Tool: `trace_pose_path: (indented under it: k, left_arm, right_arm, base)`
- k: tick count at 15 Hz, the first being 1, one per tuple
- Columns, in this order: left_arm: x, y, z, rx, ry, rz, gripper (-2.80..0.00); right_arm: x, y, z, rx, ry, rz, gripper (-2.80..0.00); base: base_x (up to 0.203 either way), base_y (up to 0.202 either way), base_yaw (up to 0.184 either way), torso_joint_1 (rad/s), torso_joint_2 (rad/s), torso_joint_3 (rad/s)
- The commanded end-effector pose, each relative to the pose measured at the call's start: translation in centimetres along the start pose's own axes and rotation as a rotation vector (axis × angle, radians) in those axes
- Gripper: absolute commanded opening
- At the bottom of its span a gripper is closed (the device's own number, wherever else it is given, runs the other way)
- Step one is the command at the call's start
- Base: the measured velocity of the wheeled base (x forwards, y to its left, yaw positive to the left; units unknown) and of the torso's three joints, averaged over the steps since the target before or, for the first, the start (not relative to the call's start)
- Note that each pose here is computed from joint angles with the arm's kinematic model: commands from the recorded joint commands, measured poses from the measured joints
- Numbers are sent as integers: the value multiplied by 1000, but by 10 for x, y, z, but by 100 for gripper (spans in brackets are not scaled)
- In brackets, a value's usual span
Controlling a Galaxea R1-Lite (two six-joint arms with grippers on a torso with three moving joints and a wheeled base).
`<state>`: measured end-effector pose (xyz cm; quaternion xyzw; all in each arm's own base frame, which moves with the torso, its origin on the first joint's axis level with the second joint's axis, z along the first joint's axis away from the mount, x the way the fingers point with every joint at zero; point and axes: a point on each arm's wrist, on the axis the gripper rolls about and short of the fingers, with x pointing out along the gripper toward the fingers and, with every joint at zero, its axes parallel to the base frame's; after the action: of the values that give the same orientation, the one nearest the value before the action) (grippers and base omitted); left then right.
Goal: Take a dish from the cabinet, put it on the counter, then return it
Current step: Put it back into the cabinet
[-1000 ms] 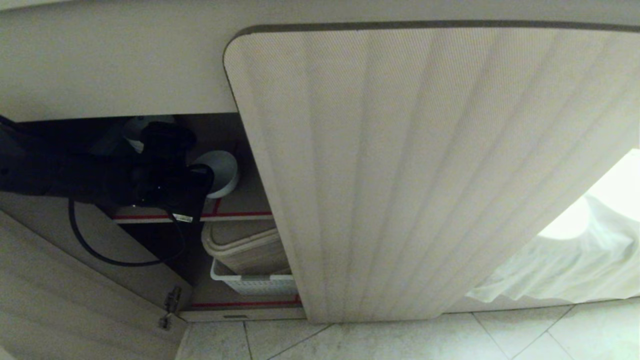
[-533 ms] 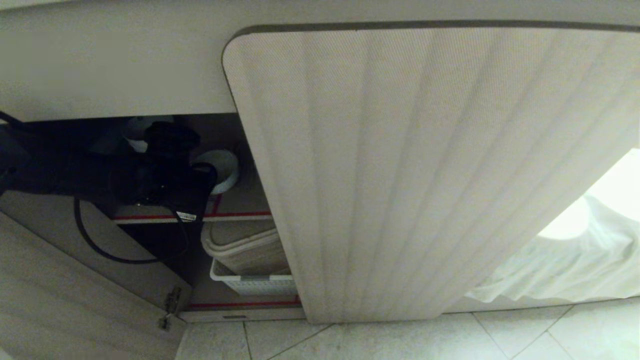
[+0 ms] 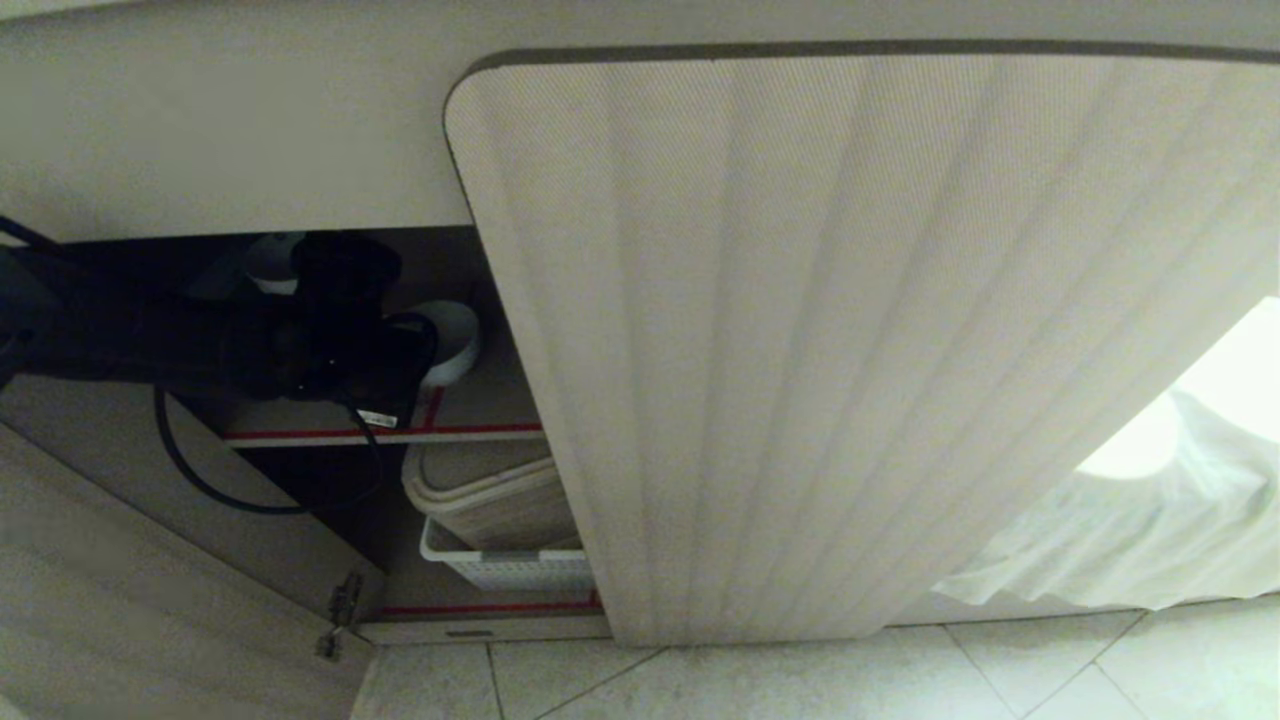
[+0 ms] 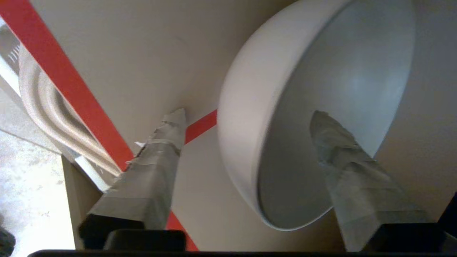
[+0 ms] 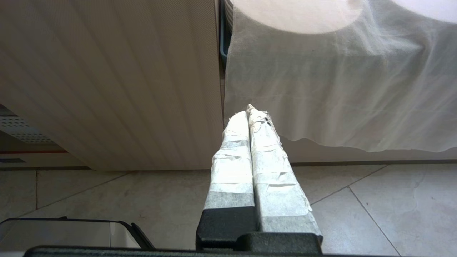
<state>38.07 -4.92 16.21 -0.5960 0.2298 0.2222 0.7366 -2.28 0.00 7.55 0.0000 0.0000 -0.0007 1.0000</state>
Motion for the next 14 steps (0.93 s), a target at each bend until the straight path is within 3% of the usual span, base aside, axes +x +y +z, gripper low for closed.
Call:
trace_pose_path:
  k: [1,14]
  left_arm:
    - [0,-1,1,-9,-21,-5,0]
    - [2,7,-16,46,-46,29,0]
  right_arm:
    - [0,0,0,0,0,0,-280]
    - [0,0,0,0,0,0,-280]
  base:
    - [0,0,0,0,0,0]
    - [0,0,0,0,0,0]
